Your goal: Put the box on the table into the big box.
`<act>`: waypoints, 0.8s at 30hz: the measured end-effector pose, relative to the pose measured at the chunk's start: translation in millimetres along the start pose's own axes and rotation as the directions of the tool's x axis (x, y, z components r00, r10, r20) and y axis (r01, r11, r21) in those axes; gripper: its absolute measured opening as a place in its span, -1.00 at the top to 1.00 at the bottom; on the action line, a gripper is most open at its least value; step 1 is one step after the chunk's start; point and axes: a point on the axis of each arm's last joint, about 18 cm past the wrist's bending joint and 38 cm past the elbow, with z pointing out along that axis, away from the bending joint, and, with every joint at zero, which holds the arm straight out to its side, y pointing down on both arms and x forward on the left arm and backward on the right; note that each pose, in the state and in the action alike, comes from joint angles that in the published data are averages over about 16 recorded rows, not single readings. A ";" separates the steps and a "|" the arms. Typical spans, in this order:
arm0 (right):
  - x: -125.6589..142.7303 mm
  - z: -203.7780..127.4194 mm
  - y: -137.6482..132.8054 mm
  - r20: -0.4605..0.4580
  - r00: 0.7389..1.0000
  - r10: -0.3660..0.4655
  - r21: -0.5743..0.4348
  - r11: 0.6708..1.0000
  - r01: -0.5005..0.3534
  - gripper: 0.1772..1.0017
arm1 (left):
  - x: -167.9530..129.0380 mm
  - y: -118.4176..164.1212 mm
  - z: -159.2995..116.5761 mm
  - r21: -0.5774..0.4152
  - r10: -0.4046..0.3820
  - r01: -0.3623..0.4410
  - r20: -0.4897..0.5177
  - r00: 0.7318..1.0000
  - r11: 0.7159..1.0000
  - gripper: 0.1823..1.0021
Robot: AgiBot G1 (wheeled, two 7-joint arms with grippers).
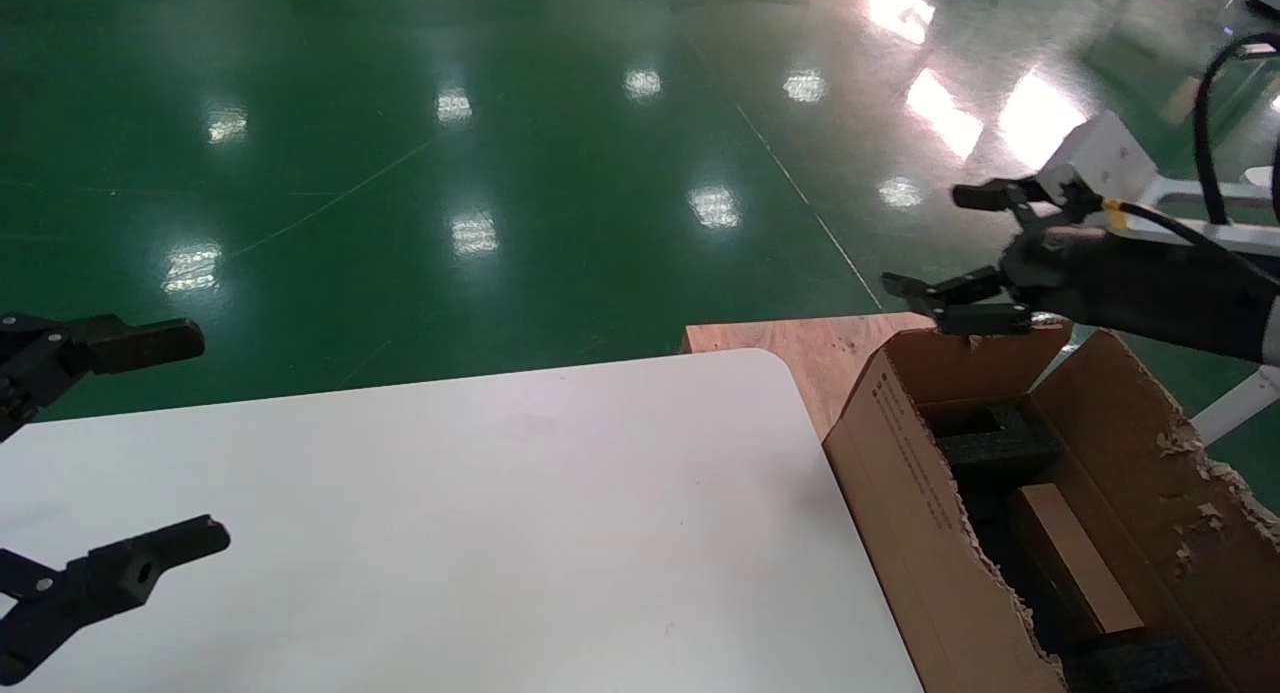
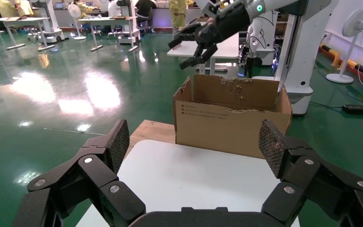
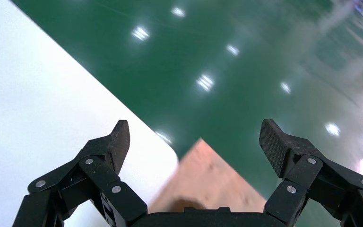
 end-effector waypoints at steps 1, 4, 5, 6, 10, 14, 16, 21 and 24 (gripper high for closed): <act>-0.9 1.2 -3.3 0.011 1.000 -0.006 0.004 1.000 0.006 -1.00 | 0.0 0.0 0.0 0.000 0.000 0.000 0.000 1.000 1.000 -1.00; -5.2 6.3 -16.0 0.051 0.998 -0.029 0.022 0.999 0.027 -1.00 | 0.0 0.0 0.0 0.000 0.000 0.000 0.000 1.000 1.000 -1.00; -7.1 8.3 -20.6 0.067 0.997 -0.037 0.029 0.999 0.035 -1.00 | 0.0 0.0 0.0 0.000 0.000 0.000 0.000 1.000 1.000 -1.00; -9.2 10.4 -25.3 0.083 0.995 -0.045 0.037 0.998 0.042 -1.00 | 0.0 0.0 0.0 0.000 0.000 0.000 0.000 1.000 1.000 -1.00; -19.3 19.6 -43.9 0.153 0.985 -0.079 0.071 0.995 0.069 -1.00 | 0.0 0.0 0.0 0.000 0.000 0.000 0.000 1.000 1.000 -1.00; -31.7 29.0 -60.9 0.224 0.968 -0.109 0.109 0.990 0.087 -1.00 | 0.0 0.0 0.0 0.000 0.000 0.000 0.000 1.000 1.000 -1.00; -38.4 33.4 -68.6 0.258 0.958 -0.123 0.129 0.987 0.092 -1.00 | 0.0 0.0 0.0 0.000 0.000 0.000 0.000 1.000 1.000 -1.00; -56.4 43.6 -85.5 0.343 0.927 -0.154 0.182 0.979 0.095 -1.00 | 0.0 0.0 0.0 0.000 0.000 0.000 0.000 1.000 1.000 -1.00; -67.6 48.8 -93.8 0.390 0.905 -0.170 0.215 0.973 0.090 -1.00 | 0.0 0.0 0.0 0.000 0.000 0.000 0.000 1.000 1.000 -1.00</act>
